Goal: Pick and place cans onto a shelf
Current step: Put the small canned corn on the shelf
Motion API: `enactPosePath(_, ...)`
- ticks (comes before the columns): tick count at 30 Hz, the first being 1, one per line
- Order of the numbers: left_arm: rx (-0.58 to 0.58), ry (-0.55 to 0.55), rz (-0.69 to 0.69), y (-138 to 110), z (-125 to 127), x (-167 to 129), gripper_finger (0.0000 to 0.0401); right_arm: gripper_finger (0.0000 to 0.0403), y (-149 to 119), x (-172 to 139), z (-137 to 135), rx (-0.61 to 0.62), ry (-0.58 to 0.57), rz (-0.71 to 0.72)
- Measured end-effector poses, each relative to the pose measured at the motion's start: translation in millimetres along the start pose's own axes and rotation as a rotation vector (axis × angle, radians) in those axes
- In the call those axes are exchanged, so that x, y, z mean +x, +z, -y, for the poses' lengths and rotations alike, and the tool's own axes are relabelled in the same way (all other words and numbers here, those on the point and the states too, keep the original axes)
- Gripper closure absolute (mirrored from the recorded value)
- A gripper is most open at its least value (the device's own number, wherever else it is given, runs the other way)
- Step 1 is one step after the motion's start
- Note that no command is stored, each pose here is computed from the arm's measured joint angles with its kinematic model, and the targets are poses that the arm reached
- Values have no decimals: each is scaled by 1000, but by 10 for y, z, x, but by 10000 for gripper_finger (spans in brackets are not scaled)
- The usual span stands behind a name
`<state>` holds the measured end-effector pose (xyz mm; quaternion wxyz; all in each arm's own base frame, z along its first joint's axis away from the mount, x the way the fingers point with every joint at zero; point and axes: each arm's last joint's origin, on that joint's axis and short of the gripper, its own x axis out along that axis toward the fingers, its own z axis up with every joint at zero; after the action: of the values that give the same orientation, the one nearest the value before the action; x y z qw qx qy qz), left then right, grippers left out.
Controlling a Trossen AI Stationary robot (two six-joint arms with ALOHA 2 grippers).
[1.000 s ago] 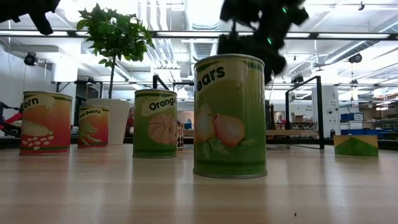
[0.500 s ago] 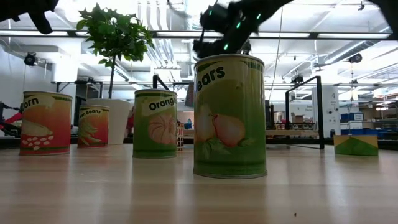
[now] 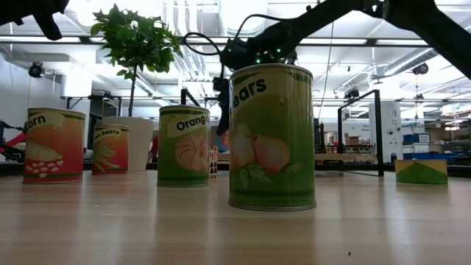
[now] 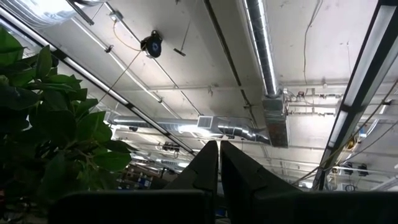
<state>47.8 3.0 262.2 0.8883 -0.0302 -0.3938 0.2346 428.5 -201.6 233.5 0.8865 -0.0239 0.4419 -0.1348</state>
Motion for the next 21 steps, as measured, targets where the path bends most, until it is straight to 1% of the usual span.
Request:
enactPosePath(8,0,0,0,1,0,0,401,75,12,0,7,0,-2,4)
enactPosePath(14,-4,2,5,6,-2,0,401,71,28,-43,11,1,-6,14)
enactPosePath(17,-3,1,4,6,-2,0,401,75,85,-219,27,-1,-12,22)
enactPosePath(21,-3,1,4,5,-2,1,401,76,138,-586,28,-19,-16,28)
